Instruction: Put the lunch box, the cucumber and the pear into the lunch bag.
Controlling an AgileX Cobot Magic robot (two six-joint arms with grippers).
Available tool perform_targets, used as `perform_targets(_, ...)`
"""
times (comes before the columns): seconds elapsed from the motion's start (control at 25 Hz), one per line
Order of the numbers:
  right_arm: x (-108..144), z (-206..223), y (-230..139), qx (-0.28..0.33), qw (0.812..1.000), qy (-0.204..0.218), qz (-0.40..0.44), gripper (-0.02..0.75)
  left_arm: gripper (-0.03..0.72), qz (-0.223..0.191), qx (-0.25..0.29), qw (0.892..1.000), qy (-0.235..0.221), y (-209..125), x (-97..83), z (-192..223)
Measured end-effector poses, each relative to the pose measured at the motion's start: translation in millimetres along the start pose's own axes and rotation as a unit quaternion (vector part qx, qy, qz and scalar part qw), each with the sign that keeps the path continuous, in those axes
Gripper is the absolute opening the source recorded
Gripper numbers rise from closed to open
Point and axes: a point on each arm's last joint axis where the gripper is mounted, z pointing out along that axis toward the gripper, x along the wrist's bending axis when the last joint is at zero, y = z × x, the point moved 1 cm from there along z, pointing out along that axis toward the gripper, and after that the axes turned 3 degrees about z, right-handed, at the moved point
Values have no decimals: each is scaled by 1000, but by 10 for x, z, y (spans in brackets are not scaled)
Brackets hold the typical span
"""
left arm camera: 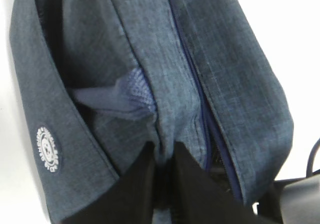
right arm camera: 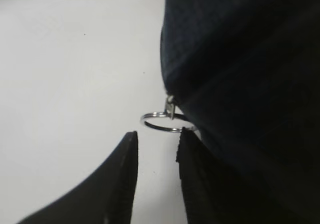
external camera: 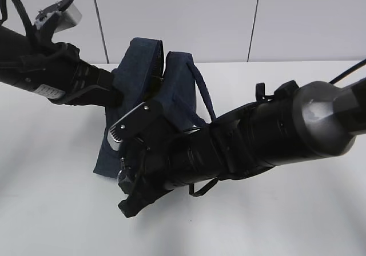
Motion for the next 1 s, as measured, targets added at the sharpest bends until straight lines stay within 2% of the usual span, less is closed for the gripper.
perform_targets(0.4,37,16,-74,7,1000,18,17,356,3,-3,-1,1000,-1,3,-1,3)
perform_targets(0.72,45,19,-75,7,997,22,68,359,3,-11,-3,1000,-5,6,-2,15)
perform_targets(1.0,-5,20,-92,14,998,-3,58,359,3,-30,9,999,-12,-27,35,119)
